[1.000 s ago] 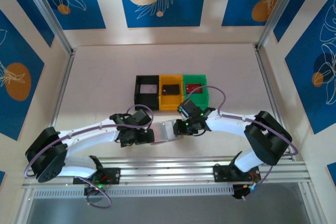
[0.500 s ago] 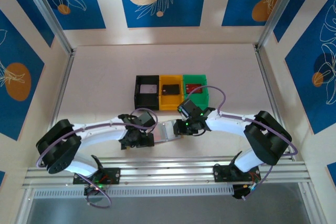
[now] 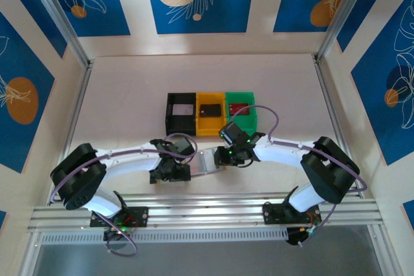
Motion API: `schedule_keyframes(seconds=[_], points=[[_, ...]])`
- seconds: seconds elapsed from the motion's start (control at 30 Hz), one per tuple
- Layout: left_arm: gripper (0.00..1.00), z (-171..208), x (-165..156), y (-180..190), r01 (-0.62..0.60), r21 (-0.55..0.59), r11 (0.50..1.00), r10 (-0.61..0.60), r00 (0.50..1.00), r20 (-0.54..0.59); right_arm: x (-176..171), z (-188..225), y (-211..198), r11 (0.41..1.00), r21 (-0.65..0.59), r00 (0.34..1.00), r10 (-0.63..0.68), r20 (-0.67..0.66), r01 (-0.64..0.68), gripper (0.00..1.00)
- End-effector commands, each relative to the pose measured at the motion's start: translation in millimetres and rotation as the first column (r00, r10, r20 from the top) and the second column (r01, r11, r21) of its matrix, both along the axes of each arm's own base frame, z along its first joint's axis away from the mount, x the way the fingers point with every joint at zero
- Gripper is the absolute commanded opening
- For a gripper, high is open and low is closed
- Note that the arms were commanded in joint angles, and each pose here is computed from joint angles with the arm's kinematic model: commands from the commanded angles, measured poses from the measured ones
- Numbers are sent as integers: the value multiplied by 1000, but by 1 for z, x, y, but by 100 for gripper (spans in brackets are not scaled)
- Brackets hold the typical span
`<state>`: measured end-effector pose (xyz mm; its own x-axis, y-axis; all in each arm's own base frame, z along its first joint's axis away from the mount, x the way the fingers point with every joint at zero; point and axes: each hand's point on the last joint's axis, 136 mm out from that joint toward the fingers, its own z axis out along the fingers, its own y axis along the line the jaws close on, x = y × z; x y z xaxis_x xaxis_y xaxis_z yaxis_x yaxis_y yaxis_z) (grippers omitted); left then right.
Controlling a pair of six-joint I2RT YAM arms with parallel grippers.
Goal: Take the credit cards out of the card holder
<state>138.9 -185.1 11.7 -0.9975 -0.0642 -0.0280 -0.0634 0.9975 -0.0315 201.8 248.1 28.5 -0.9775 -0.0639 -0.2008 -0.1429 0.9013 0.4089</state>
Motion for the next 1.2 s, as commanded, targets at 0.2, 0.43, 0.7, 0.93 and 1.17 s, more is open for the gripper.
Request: schedule_keyframes(seconds=[0.2,0.43,0.7,0.93,1.17], points=[[98,-18,-5,-6,31,10,999,-31,999,-28,-6,0,12,998,58,1000,24,-15,-23,26],[98,-20,-5,-7,36,10,999,-35,999,-30,-6,7,15,996,82,1000,26,-9,-26,26],[98,-19,-6,-6,40,12,999,-39,999,-26,0,3,-3,999,-26,1000,-30,1,30,26],[98,-20,-6,-8,41,5,999,-40,999,-30,-2,-11,-4,998,-55,999,-40,-21,39,26],[98,-21,-6,-8,43,4,999,-42,999,-33,-6,-7,7,1000,-31,1000,-1,-12,1,24]])
